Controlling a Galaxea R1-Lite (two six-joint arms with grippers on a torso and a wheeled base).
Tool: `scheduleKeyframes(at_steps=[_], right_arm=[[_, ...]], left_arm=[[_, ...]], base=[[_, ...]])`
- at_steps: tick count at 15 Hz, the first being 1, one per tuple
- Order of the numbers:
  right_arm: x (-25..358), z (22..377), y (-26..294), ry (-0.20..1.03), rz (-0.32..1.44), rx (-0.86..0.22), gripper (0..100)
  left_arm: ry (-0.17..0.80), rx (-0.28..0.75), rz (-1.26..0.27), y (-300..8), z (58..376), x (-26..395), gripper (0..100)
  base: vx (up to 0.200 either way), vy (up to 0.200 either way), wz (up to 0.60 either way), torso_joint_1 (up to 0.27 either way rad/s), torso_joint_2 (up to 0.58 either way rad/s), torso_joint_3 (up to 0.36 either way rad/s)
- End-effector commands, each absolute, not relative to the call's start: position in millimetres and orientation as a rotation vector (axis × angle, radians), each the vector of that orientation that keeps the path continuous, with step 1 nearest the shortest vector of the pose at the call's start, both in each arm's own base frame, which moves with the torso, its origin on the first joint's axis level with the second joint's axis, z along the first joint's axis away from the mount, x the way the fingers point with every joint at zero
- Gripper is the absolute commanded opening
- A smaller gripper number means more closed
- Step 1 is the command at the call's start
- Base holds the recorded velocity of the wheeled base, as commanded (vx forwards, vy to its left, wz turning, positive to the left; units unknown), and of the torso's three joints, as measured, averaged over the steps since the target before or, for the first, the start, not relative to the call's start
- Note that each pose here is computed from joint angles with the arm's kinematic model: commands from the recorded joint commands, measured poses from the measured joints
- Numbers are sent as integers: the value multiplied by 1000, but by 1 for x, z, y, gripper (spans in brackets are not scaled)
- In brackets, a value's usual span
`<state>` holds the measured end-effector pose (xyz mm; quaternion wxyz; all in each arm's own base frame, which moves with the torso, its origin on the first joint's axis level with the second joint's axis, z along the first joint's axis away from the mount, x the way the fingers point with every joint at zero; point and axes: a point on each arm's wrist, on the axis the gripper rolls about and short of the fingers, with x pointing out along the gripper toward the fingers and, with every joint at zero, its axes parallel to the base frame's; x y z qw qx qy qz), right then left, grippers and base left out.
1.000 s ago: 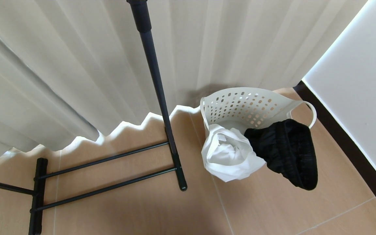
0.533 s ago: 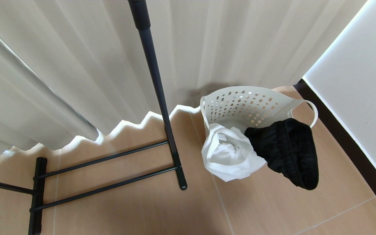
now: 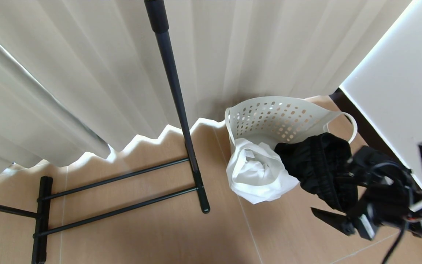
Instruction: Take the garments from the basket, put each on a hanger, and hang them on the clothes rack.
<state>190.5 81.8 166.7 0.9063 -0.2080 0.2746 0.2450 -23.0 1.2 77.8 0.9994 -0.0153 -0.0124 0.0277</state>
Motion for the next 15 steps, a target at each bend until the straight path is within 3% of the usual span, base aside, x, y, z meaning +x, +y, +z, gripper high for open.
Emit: scheduleKeyframes(at_steps=[1,6,15], right_arm=[[290,136,155,614,526,-638,100],[360,128,200,521,396,-787,100],[394,125,211,488,234,-808,100]], left_arm=[[-24,-31,56,1,78,-23,100],[-24,-31,56,1,78,-23,100],[-24,-31,56,1,78,-23,100]], base=[[0,0,0,0,0,0],[0,0,0,0,0,0],[0,0,0,0,0,0]])
